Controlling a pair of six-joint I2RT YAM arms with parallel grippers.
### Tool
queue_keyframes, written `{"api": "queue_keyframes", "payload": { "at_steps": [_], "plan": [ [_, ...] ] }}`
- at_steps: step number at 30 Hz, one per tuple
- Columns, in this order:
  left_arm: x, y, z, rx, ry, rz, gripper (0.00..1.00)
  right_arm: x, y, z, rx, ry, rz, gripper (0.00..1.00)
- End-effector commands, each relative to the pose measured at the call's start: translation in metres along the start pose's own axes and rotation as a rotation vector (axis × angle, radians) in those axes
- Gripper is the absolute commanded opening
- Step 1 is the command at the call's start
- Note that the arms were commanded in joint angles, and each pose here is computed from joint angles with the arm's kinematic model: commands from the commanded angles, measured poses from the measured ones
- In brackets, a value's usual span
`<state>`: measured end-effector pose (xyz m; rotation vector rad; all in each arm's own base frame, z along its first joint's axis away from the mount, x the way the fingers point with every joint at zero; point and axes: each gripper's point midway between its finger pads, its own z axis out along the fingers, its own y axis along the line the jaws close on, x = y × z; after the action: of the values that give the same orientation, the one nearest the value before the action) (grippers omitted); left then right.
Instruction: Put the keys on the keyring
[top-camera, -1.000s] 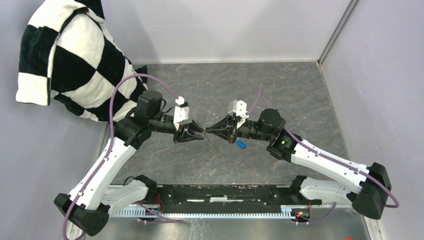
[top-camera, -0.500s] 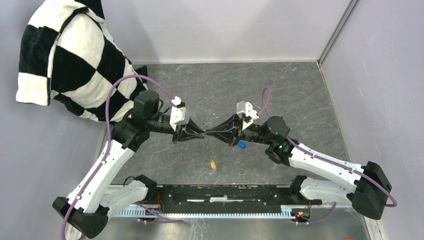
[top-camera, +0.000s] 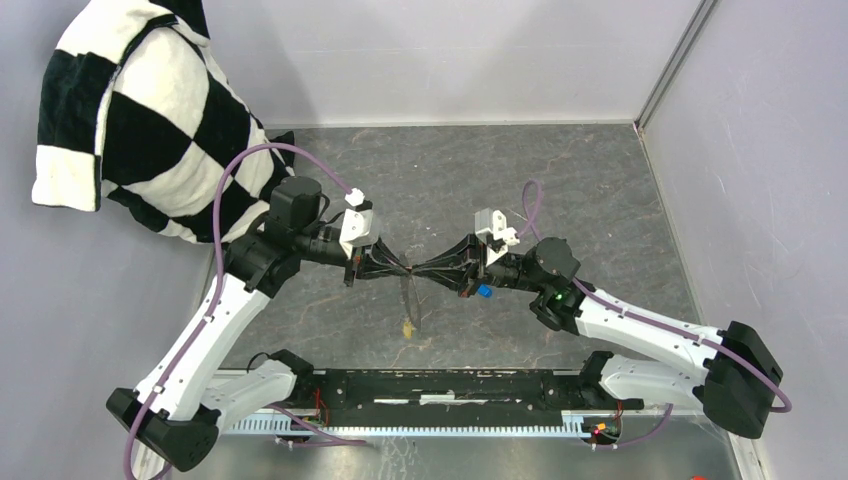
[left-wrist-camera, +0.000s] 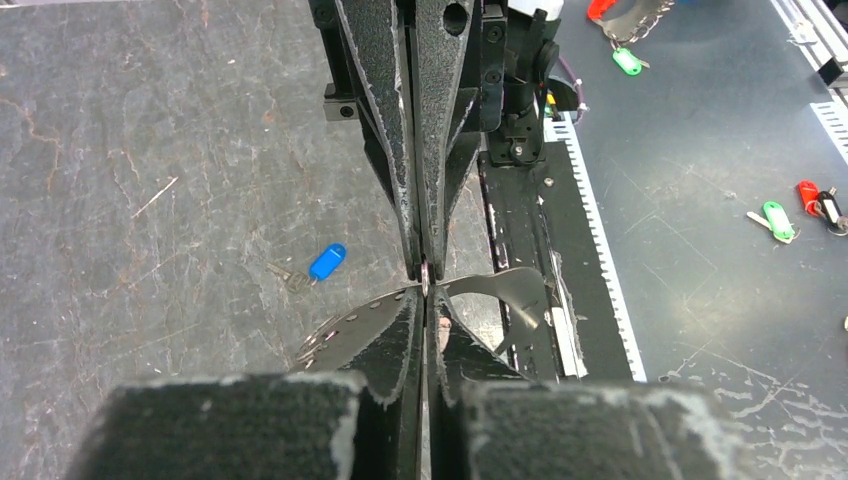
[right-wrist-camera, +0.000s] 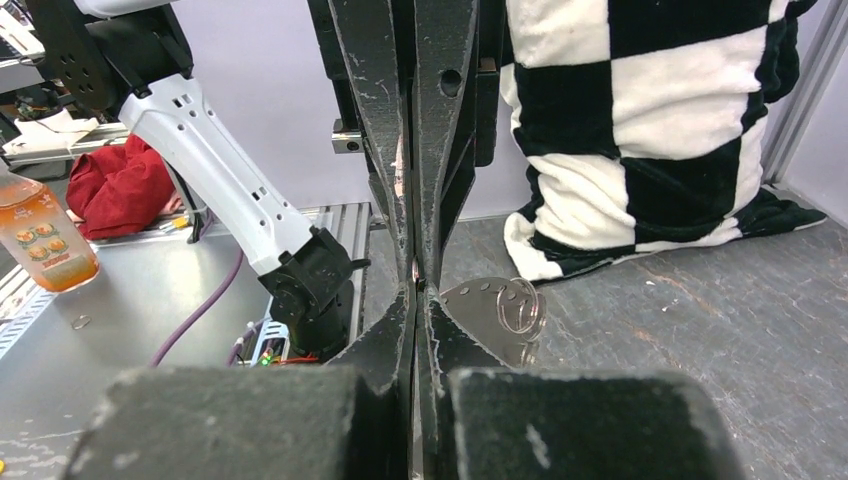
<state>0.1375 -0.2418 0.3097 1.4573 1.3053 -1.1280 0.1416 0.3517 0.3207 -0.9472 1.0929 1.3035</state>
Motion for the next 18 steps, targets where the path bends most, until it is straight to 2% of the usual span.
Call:
{"api": "queue_keyframes", "payload": {
  "at_steps": [1, 4, 6, 9, 13, 18],
  "plan": [
    [-0.01, -0.005, -0.004, 0.022, 0.001, 0.036, 0.02, -0.023, 0.008, 0.0, -0.021, -0.077, -0.047, 0.01],
    [-0.004, -0.005, -0.005, 0.018, 0.033, 0.038, 0.02, -0.022, 0.005, 0.0, -0.013, -0.053, -0.067, 0.03],
    [-0.002, -0.005, -0.006, 0.017, 0.047, 0.041, 0.02, -0.014, -0.001, 0.001, 0.003, 0.021, -0.081, 0.3],
    [0.004, -0.004, -0.007, 0.014, 0.078, 0.041, 0.02, -0.015, -0.012, -0.001, 0.019, 0.138, -0.172, 0.45],
    [0.011, -0.007, -0.009, 0.039, 0.116, 0.061, 0.02, -0.011, -0.016, -0.004, -0.033, 0.27, -0.213, 0.47],
    [0.008, -0.004, -0.01, 0.042, 0.123, 0.096, 0.02, 0.003, -0.007, -0.001, -0.141, 0.386, -0.163, 0.47]
  ]
}}
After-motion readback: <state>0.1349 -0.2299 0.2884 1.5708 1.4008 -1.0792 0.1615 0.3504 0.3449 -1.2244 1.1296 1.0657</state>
